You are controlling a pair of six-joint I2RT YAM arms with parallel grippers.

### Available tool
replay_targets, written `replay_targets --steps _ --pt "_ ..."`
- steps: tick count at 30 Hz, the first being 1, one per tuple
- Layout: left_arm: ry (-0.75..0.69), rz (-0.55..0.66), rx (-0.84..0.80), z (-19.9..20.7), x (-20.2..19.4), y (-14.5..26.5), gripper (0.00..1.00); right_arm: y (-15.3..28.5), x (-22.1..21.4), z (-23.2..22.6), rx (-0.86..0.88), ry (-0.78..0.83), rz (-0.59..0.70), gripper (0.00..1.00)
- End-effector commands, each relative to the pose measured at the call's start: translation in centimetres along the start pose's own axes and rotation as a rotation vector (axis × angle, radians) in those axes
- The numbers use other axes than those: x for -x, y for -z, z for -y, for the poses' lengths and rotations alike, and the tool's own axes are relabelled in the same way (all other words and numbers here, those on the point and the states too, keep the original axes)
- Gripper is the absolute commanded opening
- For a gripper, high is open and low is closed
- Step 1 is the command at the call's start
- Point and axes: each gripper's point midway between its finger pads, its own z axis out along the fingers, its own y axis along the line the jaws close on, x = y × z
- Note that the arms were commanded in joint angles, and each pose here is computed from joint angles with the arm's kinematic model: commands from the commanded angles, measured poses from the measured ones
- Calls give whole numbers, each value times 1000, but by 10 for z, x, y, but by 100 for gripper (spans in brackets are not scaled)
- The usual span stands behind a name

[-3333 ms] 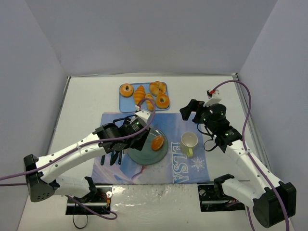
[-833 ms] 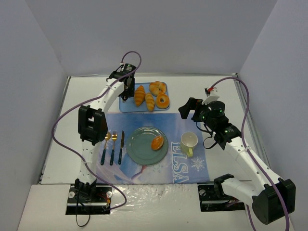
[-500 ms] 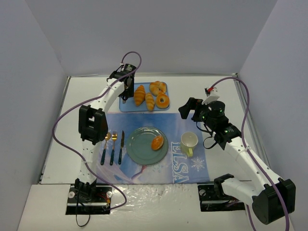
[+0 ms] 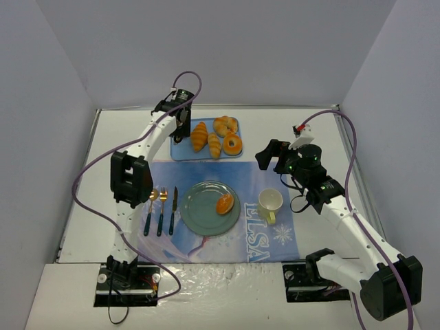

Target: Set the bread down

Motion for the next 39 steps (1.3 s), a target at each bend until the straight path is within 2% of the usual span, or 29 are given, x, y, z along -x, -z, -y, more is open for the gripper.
replay_targets --steps 1,13,18,22,31,39 --pt "52 184 -16 -19 49 68 31 2 32 -12 28 19 99 100" --pt "54 200 -34 -17 42 93 31 2 32 -13 30 17 100 100" --pt "36 240 -55 -5 23 130 31 3 34 -15 38 17 107 100" --pt "1 238 -78 12 -15 148 31 5 38 -16 44 17 117 100" --pt "-45 250 -166 14 -83 203 32 8 42 -20 56 17 137 100" --pt "-115 144 -251 7 -163 216 32 6 40 -20 60 16 137 100"
